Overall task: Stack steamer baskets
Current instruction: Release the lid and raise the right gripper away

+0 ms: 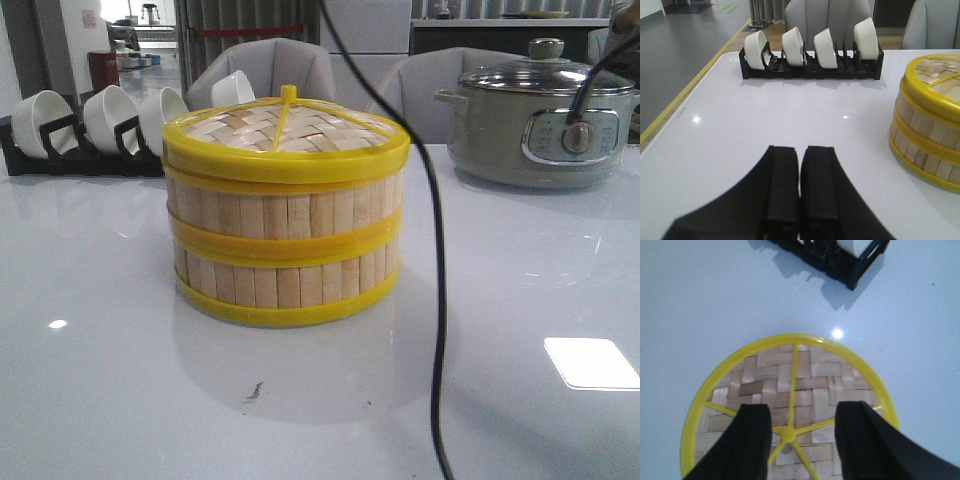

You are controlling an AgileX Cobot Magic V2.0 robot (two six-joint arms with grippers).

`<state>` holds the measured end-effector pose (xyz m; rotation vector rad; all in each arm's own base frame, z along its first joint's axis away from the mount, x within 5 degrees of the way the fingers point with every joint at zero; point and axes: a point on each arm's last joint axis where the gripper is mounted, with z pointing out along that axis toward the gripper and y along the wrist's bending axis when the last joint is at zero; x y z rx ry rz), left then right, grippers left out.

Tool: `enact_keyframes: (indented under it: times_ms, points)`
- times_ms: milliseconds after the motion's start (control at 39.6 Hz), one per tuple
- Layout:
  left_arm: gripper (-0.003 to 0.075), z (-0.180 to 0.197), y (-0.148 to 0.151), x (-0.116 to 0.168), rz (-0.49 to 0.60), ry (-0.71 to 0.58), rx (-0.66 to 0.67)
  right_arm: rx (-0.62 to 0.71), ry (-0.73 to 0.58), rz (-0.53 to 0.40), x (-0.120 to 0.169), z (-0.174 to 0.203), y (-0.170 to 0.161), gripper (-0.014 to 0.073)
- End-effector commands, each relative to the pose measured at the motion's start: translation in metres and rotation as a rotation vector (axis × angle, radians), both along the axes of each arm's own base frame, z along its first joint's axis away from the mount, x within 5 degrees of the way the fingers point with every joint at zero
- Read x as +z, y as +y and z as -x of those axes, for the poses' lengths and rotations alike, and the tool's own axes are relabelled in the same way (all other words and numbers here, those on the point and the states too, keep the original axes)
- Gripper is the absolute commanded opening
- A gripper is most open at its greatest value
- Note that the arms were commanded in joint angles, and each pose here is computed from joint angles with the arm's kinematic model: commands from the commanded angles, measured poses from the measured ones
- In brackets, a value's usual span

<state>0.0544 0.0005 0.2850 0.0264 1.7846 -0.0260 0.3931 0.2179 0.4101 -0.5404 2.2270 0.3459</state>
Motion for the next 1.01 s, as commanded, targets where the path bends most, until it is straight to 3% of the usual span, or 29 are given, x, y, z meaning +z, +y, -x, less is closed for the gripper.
enact_keyframes:
  times_ms: [0,252,530,732,984]
  points:
    - [0.0087,0.000,-0.001,0.015,0.017,-0.094,-0.008,-0.065,-0.196,-0.080,0.059,0.017,-0.040,0.0414]
    - [0.0087,0.000,-0.001,0.015,0.017,-0.094,-0.008,-0.255,-0.275,-0.093,0.069,0.033,-0.123,0.0414]
    - [0.0087,0.000,-0.001,0.015,0.017,-0.094,-0.008,-0.473,-0.435,-0.110,0.053,0.099,-0.203,0.0414]
    - [0.0087,0.000,-0.001,0.015,0.017,-0.094,-0.008,-0.576,-0.571,-0.119,0.022,0.166,-0.229,0.0414]
    - [0.0087,0.000,-0.001,0.015,0.017,-0.094,-0.008,-0.605,-0.703,-0.140,-0.028,0.232,-0.230,0.0414]
